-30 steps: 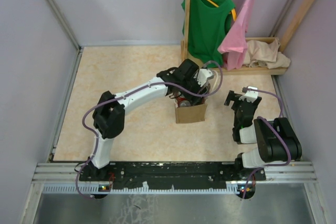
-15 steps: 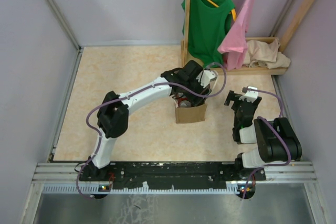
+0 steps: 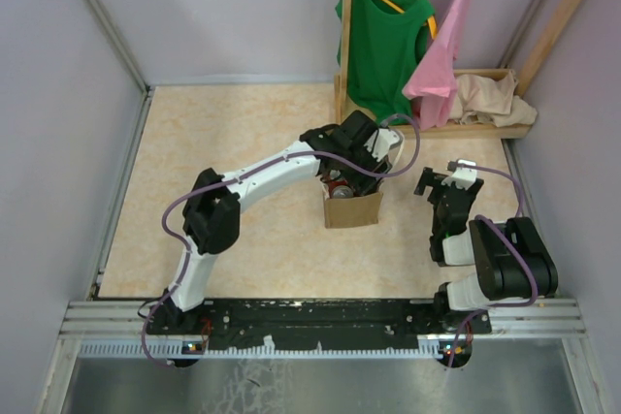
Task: Take the beverage out of the canvas bag
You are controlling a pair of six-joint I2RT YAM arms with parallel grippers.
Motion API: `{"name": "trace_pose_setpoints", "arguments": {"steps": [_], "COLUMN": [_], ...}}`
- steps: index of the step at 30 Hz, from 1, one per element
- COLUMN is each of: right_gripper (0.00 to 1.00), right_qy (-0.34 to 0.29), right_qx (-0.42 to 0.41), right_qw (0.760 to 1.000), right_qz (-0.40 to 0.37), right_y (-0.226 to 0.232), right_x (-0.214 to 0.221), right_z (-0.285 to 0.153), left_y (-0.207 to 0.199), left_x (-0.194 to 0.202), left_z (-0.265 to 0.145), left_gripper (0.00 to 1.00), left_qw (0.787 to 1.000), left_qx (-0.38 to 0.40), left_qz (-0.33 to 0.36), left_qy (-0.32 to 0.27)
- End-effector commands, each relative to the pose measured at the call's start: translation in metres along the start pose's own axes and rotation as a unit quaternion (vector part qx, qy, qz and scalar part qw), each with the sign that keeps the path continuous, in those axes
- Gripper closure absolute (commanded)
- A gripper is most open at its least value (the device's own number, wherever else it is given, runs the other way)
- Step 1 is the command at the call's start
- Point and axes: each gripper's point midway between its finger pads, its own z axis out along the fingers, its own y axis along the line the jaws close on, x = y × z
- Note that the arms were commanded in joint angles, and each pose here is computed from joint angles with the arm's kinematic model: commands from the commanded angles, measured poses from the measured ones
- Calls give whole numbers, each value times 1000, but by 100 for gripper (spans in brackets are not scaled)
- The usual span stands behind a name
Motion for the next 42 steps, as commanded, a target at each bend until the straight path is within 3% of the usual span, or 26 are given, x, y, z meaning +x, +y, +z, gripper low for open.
{"name": "trace_pose_setpoints", "arguments": {"steps": [1,12,20,42], "right_gripper": [1,1,1,1], "right_qy": [-41,-41,-41,-41], "right_qx": [3,3,3,3], "right_qw": [999,999,999,999], "right_qz": [9,9,8,8], "right_y": [2,2,2,2], "right_x": [-25,-25,-25,-25], "right_z": [8,8,8,8], "left_y": [14,30,28,42], "left_x": [75,-34,-87,-124], "left_z": [14,-48,-99,-159], "left_gripper": [100,100,100,100], "left_qw": [991,996,991,975], "left_qx": [-38,-84,-85,-144], "left_qz": [-9,29,51,42], "left_qy": [132,-28,-87,-166]}}
